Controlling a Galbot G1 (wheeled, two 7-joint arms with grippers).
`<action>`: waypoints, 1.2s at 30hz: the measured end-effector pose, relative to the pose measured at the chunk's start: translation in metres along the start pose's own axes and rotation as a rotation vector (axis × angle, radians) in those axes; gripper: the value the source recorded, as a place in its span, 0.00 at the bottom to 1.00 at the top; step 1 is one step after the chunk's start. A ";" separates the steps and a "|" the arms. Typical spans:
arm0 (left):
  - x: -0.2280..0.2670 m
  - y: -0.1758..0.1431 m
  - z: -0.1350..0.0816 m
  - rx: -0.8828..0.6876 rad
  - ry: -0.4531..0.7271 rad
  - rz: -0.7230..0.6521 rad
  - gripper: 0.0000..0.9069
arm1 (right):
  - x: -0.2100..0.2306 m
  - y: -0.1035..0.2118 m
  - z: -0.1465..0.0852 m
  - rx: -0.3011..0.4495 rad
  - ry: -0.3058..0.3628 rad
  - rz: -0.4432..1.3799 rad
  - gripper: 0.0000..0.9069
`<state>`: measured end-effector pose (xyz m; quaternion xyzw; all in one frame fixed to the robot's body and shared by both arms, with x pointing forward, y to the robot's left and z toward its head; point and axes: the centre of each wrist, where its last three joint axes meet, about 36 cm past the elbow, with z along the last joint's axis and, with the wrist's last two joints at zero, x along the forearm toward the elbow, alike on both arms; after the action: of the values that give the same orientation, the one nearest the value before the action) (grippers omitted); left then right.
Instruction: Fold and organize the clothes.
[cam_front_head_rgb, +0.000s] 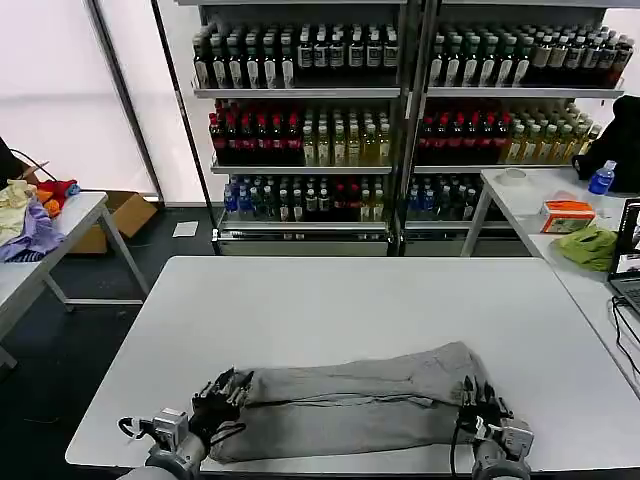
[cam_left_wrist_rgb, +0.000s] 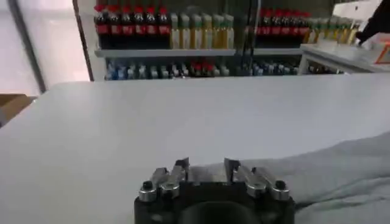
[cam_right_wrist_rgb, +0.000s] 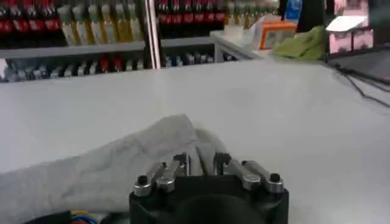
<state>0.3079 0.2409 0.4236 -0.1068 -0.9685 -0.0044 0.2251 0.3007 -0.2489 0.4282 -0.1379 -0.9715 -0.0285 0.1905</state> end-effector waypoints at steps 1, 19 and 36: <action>0.001 -0.001 -0.002 0.000 -0.011 -0.006 1.00 | 0.001 -0.002 -0.004 -0.006 -0.017 0.005 1.00; 0.004 -0.027 0.016 0.152 0.009 -0.101 1.00 | 0.015 -0.010 -0.044 -0.085 -0.179 0.030 1.00; 0.003 -0.037 0.034 0.208 0.067 -0.093 0.07 | 0.021 -0.008 -0.051 -0.105 -0.202 0.021 1.00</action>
<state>0.2831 0.2072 0.3960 -0.0375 -0.9595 0.0821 0.2668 0.2982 -0.2565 0.4834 -0.1599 -0.9815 -0.0632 0.0845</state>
